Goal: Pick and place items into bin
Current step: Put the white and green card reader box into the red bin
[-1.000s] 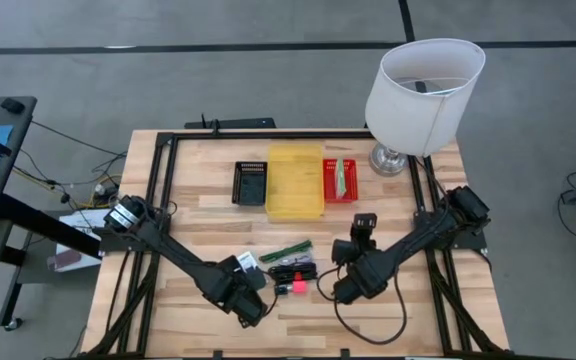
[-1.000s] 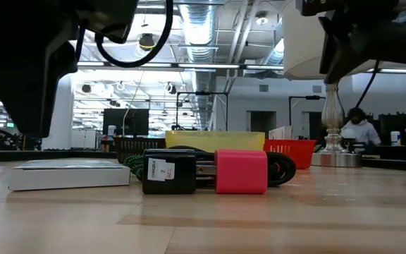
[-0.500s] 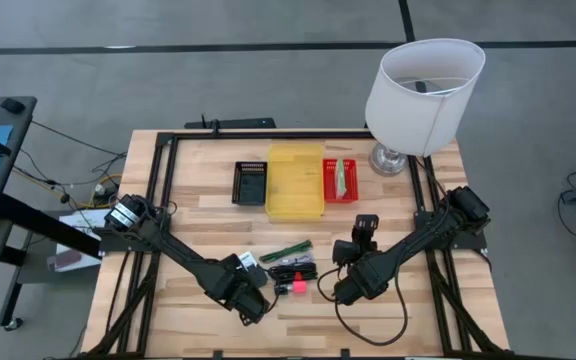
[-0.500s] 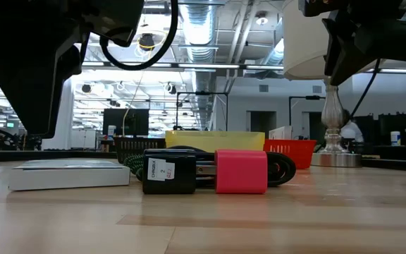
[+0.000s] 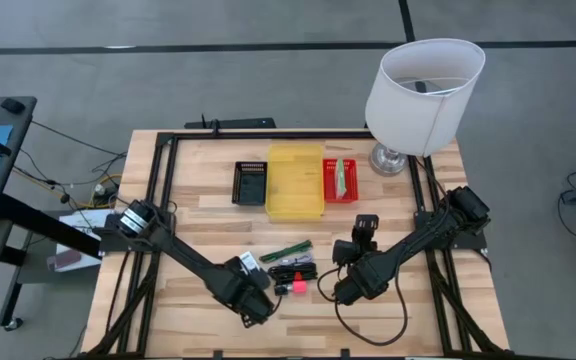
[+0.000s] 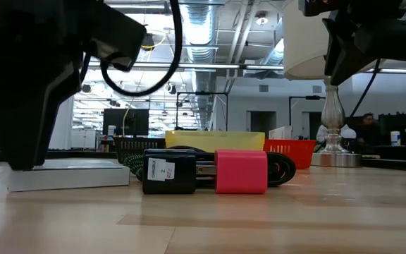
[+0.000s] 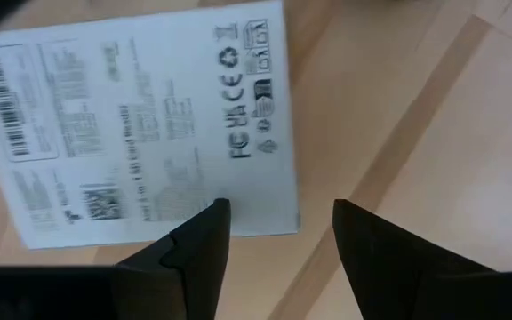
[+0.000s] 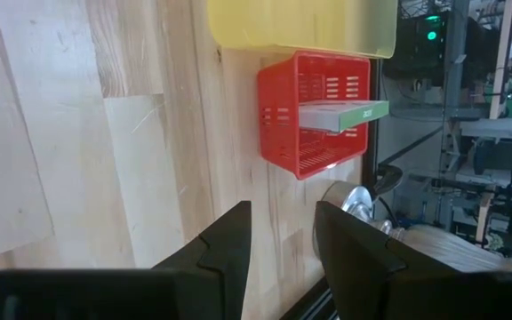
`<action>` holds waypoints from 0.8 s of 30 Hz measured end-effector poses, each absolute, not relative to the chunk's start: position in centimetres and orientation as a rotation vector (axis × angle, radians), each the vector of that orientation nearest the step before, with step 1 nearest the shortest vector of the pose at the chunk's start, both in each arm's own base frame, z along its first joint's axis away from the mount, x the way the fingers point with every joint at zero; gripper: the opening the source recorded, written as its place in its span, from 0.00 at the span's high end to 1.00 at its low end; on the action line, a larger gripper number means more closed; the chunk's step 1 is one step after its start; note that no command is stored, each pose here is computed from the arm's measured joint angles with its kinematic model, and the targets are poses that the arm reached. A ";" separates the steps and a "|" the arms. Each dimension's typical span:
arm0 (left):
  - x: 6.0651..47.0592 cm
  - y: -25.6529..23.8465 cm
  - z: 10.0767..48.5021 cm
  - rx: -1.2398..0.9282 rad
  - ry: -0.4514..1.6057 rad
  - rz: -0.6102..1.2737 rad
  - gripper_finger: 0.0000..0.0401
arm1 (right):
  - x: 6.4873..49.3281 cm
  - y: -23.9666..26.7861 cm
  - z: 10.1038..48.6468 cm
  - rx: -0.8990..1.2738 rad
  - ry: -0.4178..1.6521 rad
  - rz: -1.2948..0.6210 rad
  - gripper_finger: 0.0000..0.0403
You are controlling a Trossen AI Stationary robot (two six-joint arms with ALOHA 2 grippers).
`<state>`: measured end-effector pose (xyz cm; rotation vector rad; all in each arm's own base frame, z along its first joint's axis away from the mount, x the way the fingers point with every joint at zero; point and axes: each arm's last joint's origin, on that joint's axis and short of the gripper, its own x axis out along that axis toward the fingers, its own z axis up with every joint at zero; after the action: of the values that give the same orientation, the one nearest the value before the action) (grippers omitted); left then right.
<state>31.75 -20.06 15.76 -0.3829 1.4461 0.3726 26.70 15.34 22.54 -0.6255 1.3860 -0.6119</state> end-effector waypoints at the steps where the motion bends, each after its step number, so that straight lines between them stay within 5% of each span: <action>1: 31.9 -20.2 15.6 -0.380 1.452 0.366 0.52 | 26.7 15.3 22.5 -0.625 1.386 -0.612 0.70; 24: 32.8 -20.4 15.0 -0.250 1.517 0.465 0.52 | 26.7 15.3 22.5 -0.625 1.384 -0.612 0.70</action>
<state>32.82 -20.40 14.96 -0.2500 1.5166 0.4650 26.71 15.34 22.54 -0.6254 1.3844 -0.6123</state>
